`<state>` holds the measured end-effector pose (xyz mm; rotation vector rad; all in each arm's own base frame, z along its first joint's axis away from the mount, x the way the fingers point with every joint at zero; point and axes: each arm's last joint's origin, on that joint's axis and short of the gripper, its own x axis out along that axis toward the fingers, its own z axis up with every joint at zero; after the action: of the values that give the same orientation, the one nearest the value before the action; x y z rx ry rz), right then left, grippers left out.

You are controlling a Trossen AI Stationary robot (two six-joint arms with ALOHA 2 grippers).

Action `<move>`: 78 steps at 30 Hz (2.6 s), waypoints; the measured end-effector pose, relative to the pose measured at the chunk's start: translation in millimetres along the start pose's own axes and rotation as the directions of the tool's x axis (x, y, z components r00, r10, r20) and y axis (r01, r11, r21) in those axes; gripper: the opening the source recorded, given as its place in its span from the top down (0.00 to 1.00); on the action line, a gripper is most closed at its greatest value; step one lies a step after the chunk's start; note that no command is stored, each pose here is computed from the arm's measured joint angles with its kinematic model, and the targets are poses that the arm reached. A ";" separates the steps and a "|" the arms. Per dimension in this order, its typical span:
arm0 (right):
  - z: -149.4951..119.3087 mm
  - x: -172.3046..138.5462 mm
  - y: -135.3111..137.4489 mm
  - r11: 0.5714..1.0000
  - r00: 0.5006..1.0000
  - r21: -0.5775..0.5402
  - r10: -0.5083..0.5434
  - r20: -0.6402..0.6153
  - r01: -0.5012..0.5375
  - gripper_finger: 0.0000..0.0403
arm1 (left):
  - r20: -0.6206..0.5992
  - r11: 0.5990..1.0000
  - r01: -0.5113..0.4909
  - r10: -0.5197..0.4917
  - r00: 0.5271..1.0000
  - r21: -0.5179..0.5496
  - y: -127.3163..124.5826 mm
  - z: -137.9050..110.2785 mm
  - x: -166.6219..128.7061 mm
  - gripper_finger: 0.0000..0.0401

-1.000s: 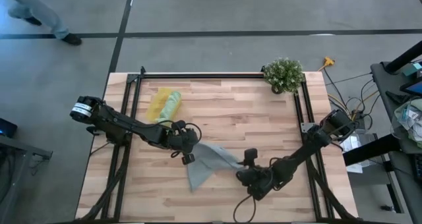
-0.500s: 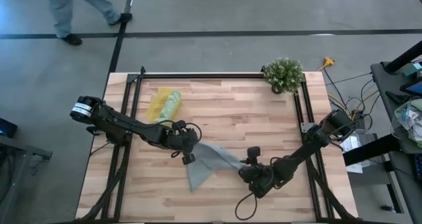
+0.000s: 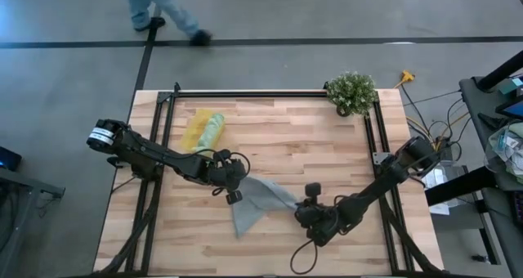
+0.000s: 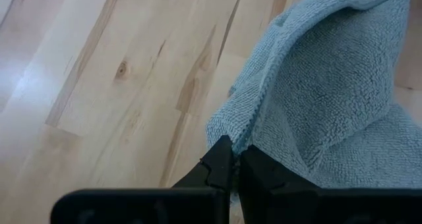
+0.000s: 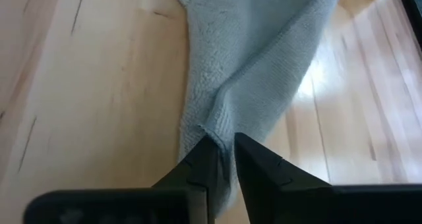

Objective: Roll microfiber towels into tight, uniform cylinder then place into a basket
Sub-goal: Fold the gray towel

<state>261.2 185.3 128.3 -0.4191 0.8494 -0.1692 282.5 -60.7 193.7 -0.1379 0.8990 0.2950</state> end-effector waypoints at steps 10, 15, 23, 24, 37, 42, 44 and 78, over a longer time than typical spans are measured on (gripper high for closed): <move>-7.7 16.9 11.7 0.998 1.000 -0.057 -0.008 -0.012 0.007 0.88 | -0.003 1.000 -0.002 0.002 1.000 0.001 0.5 -0.6 0.2 1.00; -7.3 17.3 11.4 0.998 0.999 -0.056 -0.032 -0.005 0.031 0.92 | -0.003 1.000 -0.002 0.002 1.000 0.001 0.6 -0.8 0.4 1.00; 2.8 11.3 12.5 0.996 0.997 -0.061 -0.067 0.038 0.069 0.98 | 0.000 0.999 -0.001 0.001 1.000 0.045 0.2 0.5 -0.2 1.00; 5.2 8.9 13.0 0.995 0.996 -0.066 -0.071 0.046 0.074 0.98 | 0.000 0.999 0.000 0.000 1.000 0.049 0.2 0.7 -0.3 1.00; 50.4 -43.8 28.7 0.985 0.994 -0.161 -0.051 0.097 0.066 0.98 | 0.066 0.997 0.035 -0.039 0.997 0.063 1.4 6.6 -21.8 1.00; 71.2 -71.7 30.1 0.985 0.982 -0.108 -0.117 0.147 0.134 0.98 | 0.117 0.994 0.078 -0.087 0.989 0.083 -6.7 6.3 -41.6 1.00; 80.7 -84.0 27.8 0.980 0.972 -0.087 -0.162 0.171 0.179 0.98 | 0.152 0.991 0.082 -0.098 0.984 0.109 -12.6 6.4 -51.4 1.00; 114.3 -176.9 22.8 0.963 0.909 -0.004 -0.254 0.331 0.270 0.98 | 0.670 0.932 -0.117 -0.155 0.726 0.342 -112.9 -8.8 -174.0 1.00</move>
<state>231.8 293.9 307.9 -0.5908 0.4667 -0.3184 209.0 -204.0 324.7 0.3030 0.1823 0.1314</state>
